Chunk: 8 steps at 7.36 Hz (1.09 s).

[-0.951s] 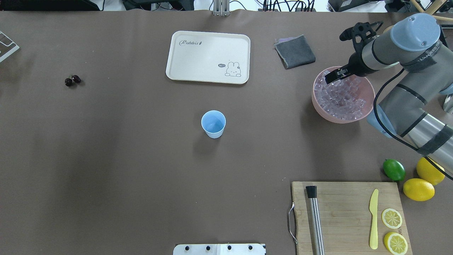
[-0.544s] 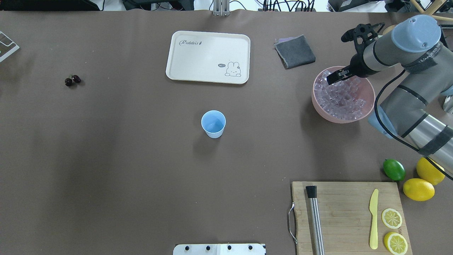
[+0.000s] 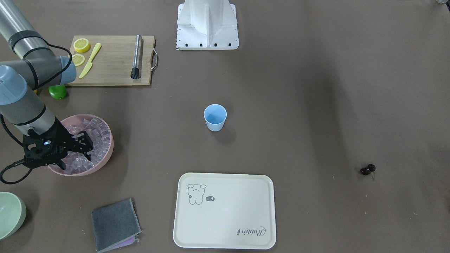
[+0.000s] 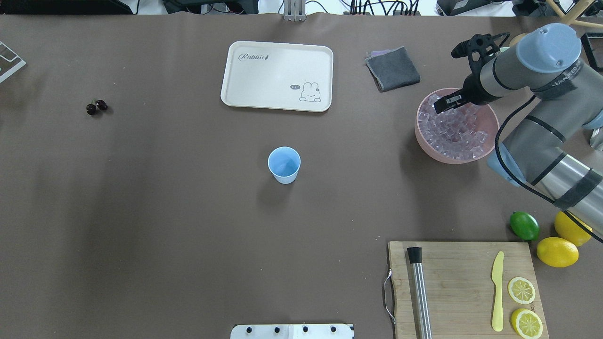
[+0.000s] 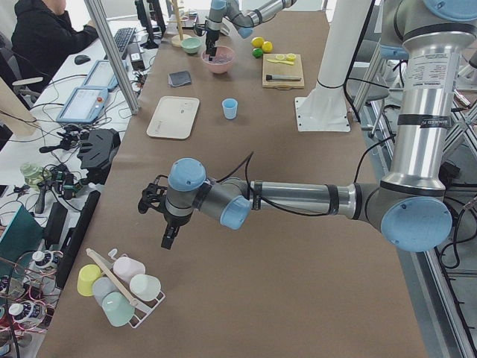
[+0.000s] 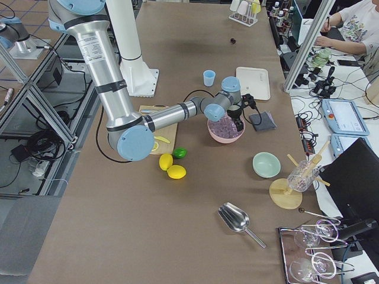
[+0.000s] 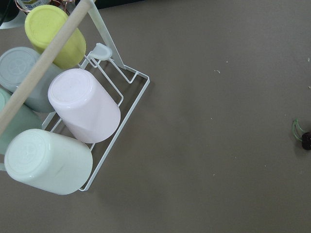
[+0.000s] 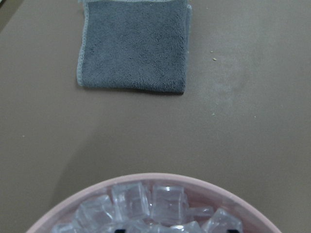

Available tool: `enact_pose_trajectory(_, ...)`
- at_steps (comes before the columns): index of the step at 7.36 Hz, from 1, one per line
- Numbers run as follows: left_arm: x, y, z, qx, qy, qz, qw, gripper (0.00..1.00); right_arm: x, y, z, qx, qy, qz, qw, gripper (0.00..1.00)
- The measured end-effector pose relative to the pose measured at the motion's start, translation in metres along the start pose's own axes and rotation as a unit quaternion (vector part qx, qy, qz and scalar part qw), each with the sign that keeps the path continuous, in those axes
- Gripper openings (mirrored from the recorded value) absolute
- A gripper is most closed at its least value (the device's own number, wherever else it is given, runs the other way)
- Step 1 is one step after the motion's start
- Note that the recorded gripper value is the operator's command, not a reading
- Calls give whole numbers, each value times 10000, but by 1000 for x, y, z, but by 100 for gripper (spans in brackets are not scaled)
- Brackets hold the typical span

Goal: Put ice and cherries in cup
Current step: 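Lower the right gripper into the bowl and grasp an ice cube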

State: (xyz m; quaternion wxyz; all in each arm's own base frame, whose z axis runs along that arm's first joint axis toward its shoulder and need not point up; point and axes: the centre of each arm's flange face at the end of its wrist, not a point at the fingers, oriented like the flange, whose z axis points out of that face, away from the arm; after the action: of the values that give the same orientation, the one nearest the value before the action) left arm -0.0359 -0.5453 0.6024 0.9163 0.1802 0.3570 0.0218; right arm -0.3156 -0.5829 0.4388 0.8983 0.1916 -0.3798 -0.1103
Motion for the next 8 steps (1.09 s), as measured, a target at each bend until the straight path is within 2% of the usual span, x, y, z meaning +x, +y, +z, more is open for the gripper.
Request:
enact_pose_trajectory(3,-4,4,4,-39,-5,-34,10000,98,-8,0,0,3,-41,1,10000,38)
enact_pose_trajectory(6,-5,5,5,-53,-10,-47,10000,98,-12,1,-1,9,-67,-24,10000,8)
enact_pose_trajectory(8,-6,6,6,-56,-11,-50,10000,98,-14,0,-11,69,-115,-46,9999,0)
